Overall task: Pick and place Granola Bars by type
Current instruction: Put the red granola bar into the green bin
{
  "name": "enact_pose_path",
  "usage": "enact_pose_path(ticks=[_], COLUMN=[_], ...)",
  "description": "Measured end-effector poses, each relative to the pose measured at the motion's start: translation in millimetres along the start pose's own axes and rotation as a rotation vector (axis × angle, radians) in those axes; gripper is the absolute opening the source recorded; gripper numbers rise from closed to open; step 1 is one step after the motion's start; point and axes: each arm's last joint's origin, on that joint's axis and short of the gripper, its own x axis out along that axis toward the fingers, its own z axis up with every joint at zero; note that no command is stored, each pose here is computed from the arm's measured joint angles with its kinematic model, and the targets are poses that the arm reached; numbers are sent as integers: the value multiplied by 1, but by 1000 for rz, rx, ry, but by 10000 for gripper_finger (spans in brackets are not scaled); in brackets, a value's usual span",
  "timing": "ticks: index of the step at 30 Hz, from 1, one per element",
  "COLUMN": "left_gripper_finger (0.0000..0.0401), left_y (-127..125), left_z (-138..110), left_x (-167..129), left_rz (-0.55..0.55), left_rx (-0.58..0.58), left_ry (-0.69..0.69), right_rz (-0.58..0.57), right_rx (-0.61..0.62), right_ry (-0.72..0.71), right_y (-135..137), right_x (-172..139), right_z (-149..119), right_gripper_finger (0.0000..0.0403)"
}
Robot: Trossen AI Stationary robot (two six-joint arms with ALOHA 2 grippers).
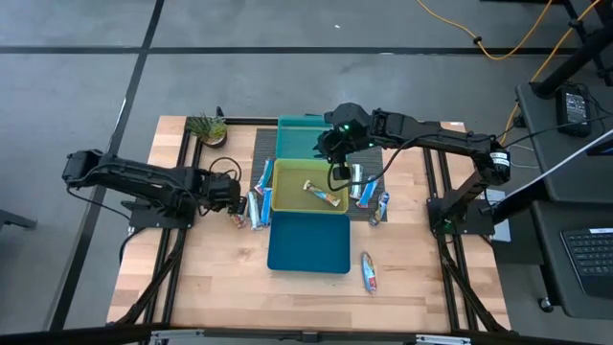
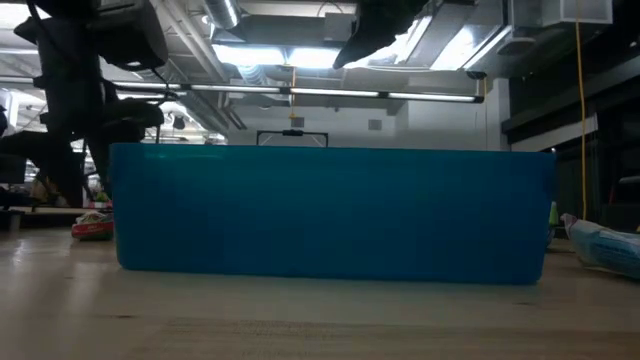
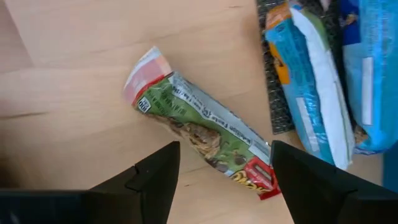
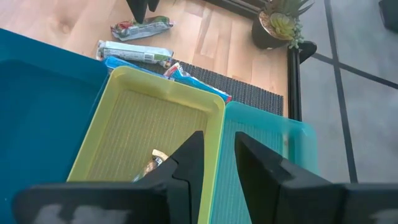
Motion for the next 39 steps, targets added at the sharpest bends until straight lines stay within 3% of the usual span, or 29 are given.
enact_pose_path(ticks=[15, 30, 34, 39], left_gripper_finger=[254, 250, 229, 166], left_y=[-8, -23, -24, -27], left_z=[-15, -15, -14, -13], left_x=[21, 41, 39, 39], left_rz=[120, 86, 61, 29], left_rx=[-65, -68, -53, -41], left_ry=[-26, -95, -120, -156], right_rz=[37, 38, 38, 39], right_rx=[16, 24, 24, 24], right_ry=[-22, -21, -22, -22], right_y=[-10, -10, -10, -10], right_x=[-1, -1, -1, -1], right_z=[-6, -6, -6, -6], right_gripper_finger=[93, 93, 93, 93])
